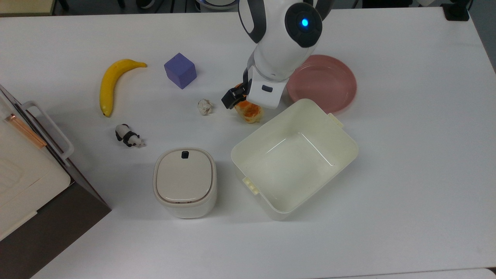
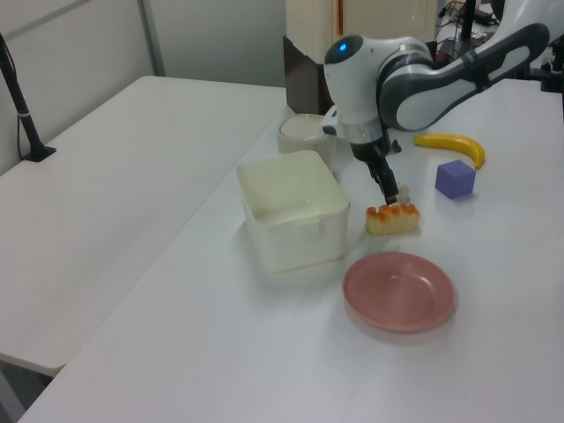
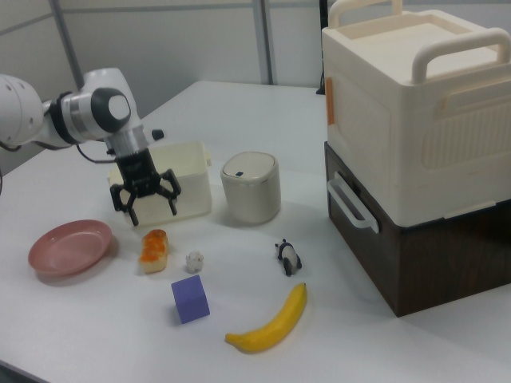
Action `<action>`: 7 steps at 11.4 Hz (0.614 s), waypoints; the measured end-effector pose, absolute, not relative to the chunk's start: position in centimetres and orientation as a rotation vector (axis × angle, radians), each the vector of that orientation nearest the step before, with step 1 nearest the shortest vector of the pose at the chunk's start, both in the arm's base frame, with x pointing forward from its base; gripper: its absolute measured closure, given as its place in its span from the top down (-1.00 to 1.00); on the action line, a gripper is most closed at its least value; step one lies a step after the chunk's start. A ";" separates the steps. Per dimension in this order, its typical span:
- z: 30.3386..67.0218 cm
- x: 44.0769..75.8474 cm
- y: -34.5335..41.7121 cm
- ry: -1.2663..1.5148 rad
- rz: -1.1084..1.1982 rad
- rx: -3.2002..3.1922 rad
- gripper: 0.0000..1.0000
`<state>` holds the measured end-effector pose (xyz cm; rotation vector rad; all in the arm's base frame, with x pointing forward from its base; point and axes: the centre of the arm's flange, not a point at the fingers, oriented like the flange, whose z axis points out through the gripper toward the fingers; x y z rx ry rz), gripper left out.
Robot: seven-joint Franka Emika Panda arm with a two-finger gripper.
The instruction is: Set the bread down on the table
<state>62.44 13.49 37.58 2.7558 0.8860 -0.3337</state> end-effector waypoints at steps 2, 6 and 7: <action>42.8 63.5 11.2 0.833 -0.223 2.789 1.00; 53.9 64.0 2.8 0.504 -0.009 3.040 1.00; 54.3 64.1 2.0 0.403 0.006 3.065 1.00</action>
